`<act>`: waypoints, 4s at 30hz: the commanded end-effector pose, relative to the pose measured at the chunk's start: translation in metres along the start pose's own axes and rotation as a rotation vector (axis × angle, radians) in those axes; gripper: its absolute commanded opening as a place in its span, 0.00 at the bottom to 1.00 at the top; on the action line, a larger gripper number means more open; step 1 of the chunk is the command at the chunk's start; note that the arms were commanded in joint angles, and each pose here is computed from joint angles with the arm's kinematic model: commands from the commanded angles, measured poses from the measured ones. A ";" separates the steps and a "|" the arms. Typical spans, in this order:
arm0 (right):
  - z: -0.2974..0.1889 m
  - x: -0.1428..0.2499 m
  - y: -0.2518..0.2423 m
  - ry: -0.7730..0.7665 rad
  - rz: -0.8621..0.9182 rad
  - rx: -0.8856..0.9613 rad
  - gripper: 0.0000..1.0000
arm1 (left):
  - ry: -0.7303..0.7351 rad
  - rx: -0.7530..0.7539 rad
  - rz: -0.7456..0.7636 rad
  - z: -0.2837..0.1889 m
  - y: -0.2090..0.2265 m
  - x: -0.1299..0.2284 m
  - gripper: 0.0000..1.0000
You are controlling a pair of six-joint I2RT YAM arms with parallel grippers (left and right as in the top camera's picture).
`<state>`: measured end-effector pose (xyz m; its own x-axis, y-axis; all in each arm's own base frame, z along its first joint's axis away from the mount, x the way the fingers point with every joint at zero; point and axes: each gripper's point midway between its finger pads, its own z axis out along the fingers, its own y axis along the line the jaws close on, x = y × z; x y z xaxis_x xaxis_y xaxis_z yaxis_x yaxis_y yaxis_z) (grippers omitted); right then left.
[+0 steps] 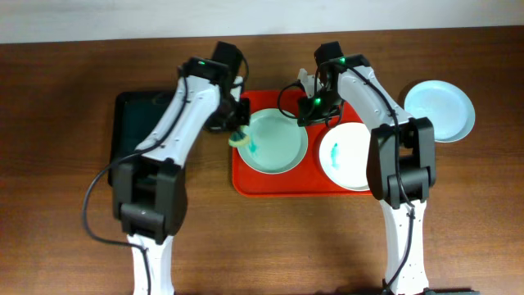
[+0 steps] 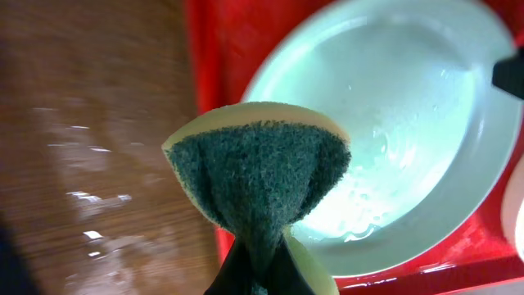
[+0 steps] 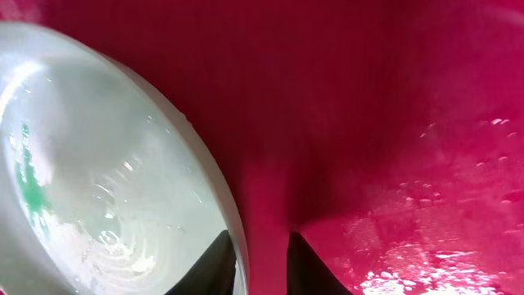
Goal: Clean dirty plates on tray and stack at the side
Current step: 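Grasp the light green plate rim with the right gripper, then scrub the light green plate with the sponge in the left gripper, then lift the light green plate with the right gripper and stack it on the blue plate, then grasp the white plate rim with the right gripper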
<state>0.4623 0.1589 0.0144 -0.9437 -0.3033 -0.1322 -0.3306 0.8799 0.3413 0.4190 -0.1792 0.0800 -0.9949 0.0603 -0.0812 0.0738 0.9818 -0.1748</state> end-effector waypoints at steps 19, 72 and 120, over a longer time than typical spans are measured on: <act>0.020 0.015 -0.001 0.077 0.217 0.016 0.04 | -0.155 -0.549 -0.054 0.090 0.056 -0.031 0.00; -0.166 -0.041 0.057 -0.228 0.027 0.744 0.04 | -0.248 -0.390 -0.513 -0.105 0.195 -0.016 0.00; -0.065 0.107 -0.110 0.265 -0.020 0.396 0.96 | -0.252 -0.359 -0.504 -0.082 0.194 -0.021 0.00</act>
<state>0.4086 0.0115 0.0310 -0.9443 -0.3163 0.0911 -0.3226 0.9443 -0.0645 0.4490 0.0248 0.1310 -0.8518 -0.4161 -0.3182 -0.4631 0.8821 0.0862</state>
